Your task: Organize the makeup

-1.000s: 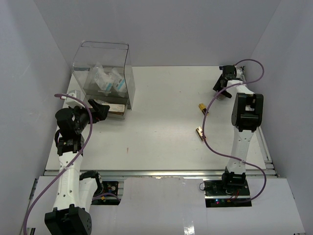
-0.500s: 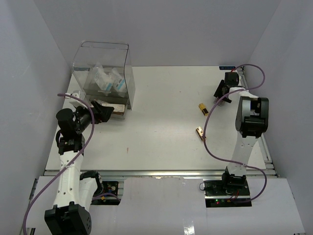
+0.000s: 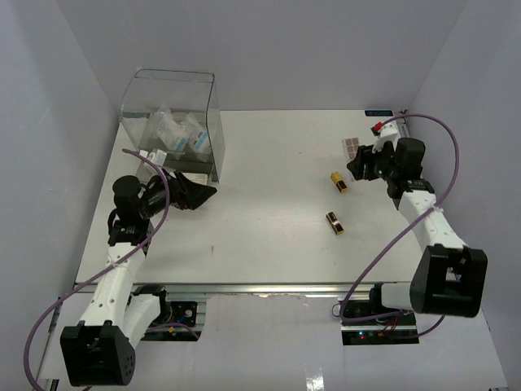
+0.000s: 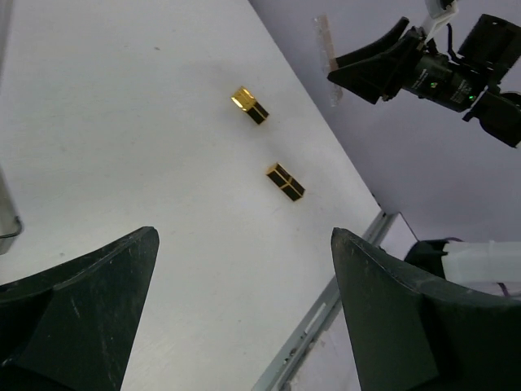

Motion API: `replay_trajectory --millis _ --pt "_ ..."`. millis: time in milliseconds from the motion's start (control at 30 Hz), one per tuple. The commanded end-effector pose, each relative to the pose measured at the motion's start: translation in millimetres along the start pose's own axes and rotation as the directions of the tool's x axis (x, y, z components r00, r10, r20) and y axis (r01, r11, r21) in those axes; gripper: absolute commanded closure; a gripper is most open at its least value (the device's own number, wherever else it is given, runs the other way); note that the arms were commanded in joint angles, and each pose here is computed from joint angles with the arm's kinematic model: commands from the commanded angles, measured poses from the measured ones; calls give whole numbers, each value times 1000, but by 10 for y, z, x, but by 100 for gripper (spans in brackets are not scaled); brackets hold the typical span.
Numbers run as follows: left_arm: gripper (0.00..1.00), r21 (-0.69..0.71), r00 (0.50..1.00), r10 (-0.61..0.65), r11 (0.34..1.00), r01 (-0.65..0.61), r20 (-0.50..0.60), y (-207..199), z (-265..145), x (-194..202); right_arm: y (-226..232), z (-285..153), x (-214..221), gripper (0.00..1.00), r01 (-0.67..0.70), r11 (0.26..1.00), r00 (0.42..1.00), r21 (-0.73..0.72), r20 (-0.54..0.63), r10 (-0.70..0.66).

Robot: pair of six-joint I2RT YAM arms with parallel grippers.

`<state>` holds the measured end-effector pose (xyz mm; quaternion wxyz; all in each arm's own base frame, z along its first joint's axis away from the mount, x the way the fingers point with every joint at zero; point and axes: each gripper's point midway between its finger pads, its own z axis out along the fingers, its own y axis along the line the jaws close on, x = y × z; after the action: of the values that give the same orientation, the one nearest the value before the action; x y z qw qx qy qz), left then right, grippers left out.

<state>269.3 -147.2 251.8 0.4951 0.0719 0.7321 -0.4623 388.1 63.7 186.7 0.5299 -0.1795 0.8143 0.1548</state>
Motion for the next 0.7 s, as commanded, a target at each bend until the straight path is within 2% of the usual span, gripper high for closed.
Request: replay_trajectory --millis 0,100,167,233,367,533,667 --pt "2 85 1000 -6 996 5 14 -370 3 -56 1058 -336 73 91 284 839 959 -464 139 -247" --pt "2 23 999 16 1000 -17 39 -353 -21 -111 1423 -395 78 91 426 734 903 -529 204 -377" --pt "2 -90 997 38 995 -33 60 -240 -93 -172 1659 -417 67 91 495 661 863 -563 230 -450" --pt "2 -206 992 87 976 -65 97 -157 -204 -308 1930 -395 -63 91 588 573 798 -572 292 -528" --pt "2 -332 971 172 937 -109 169 -196 -463 -538 2502 -194 -191 91 673 403 698 -620 353 -623" --pt "2 -476 922 264 873 -104 283 -256 -878 -766 3194 224 -447 92 729 281 618 -624 424 -662" --pt "2 -522 885 288 851 -62 365 -337 -1174 -780 3723 597 -699 92 745 270 612 -610 463 -641"
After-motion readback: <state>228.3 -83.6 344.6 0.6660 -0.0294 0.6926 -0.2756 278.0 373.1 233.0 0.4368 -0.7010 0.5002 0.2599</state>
